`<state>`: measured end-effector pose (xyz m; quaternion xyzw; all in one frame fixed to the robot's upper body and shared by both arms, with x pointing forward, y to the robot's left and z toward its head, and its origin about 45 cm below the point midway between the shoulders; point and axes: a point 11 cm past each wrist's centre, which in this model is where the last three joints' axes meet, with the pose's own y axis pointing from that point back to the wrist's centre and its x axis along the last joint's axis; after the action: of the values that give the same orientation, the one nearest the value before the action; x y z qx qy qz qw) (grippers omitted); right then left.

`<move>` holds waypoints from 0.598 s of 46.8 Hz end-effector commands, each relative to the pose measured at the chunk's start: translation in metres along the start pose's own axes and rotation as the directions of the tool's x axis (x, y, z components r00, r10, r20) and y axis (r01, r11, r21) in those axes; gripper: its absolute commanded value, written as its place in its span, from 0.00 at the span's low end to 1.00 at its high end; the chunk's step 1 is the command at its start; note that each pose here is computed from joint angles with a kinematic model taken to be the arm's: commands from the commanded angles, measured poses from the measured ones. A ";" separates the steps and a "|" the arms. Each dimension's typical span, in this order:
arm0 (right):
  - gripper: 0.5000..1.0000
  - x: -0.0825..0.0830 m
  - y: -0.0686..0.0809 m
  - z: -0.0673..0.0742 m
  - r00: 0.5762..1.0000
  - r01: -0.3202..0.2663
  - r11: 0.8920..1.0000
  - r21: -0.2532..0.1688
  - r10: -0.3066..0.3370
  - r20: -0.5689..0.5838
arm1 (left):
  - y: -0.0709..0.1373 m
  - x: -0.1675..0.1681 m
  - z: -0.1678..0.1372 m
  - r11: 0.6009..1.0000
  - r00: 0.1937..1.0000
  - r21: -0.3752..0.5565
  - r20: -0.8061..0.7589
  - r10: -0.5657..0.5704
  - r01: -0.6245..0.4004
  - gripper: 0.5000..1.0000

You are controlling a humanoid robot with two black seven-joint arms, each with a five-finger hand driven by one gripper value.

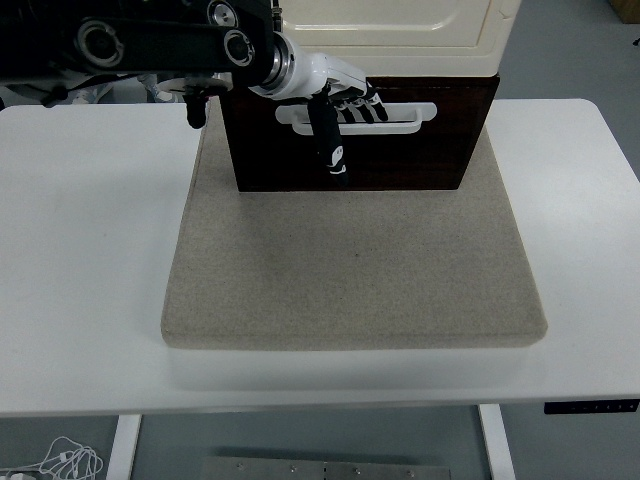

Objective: Open the drawer under the combination cabinet

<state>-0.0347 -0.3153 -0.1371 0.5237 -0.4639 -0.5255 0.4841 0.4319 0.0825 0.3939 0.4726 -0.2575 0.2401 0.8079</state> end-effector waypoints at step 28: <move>0.85 0.000 0.000 0.000 1.000 0.000 1.000 0.000 0.000 0.000 | 0.001 -0.006 0.001 0.999 0.999 0.000 0.014 -0.036 0.036 1.00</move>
<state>-0.0347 -0.3153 -0.1371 0.5237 -0.4639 -0.5255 0.4841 0.4278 0.0813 0.3908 0.4776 -0.2552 0.2260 0.8097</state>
